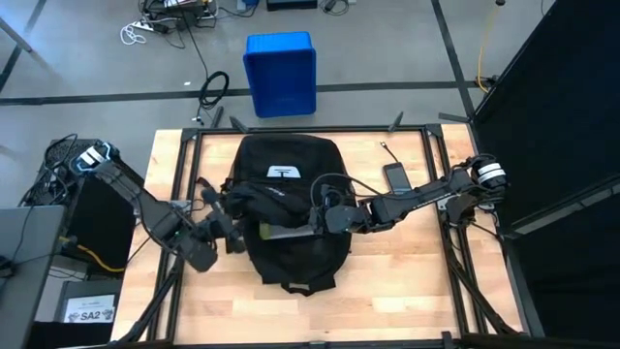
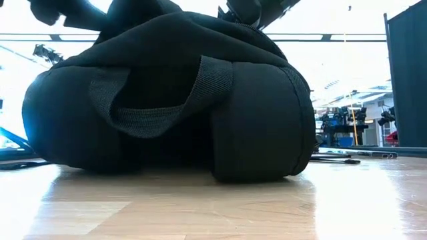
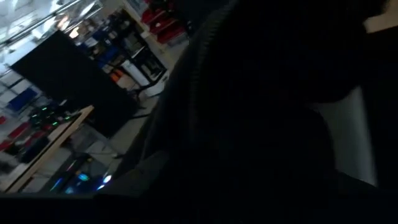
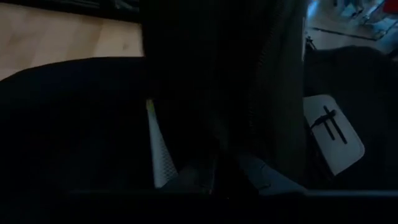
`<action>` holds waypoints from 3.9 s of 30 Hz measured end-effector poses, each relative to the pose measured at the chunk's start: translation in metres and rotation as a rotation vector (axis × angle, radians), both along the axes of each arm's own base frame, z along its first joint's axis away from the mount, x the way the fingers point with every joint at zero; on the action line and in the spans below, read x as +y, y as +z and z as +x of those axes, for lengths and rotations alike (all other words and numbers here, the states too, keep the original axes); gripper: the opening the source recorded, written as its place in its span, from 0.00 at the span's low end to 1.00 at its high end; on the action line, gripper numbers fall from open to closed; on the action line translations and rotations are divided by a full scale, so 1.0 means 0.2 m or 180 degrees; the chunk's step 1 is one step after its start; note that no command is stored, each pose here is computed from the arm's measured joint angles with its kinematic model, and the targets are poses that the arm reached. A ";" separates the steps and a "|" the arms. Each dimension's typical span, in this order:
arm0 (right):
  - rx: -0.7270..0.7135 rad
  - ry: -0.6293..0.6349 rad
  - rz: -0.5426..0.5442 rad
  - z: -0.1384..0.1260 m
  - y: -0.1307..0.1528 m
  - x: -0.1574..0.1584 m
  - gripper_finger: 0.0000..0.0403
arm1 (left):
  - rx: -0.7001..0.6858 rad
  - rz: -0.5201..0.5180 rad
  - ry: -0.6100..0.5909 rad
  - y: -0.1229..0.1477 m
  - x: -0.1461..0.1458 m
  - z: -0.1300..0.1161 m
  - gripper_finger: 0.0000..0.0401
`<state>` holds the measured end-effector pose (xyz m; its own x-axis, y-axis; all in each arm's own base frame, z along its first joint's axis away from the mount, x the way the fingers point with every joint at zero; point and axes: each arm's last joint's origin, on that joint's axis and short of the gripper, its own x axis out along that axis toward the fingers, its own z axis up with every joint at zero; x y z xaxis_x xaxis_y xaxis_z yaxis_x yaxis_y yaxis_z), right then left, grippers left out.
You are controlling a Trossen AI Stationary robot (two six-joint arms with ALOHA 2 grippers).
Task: Unpack backpack
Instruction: Put the black cellphone into the backpack
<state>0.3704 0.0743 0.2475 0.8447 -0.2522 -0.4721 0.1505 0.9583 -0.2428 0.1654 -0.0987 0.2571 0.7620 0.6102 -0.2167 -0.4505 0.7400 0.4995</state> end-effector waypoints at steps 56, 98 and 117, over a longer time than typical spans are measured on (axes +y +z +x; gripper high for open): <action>0.1532 -0.3822 0.0353 -0.84 -0.01 -0.44 0.60 | -0.0734 -0.0507 -0.0338 -0.18 0.44 0.28 0.00; 0.2098 -0.3525 0.2001 -1.11 -0.56 -0.99 0.92 | -0.0561 -0.0536 -0.0609 -0.20 0.43 0.28 0.00; 0.2366 -0.3278 0.1809 -1.06 -0.41 -1.05 0.82 | -0.0546 -0.0567 -0.0720 -0.20 0.42 0.29 0.00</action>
<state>0.1588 -0.1360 0.1663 -0.0932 -0.2249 -0.9699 0.8499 0.4895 -0.1952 0.2226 -0.0145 0.2177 0.9084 0.3856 -0.1614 -0.3313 0.8996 0.2844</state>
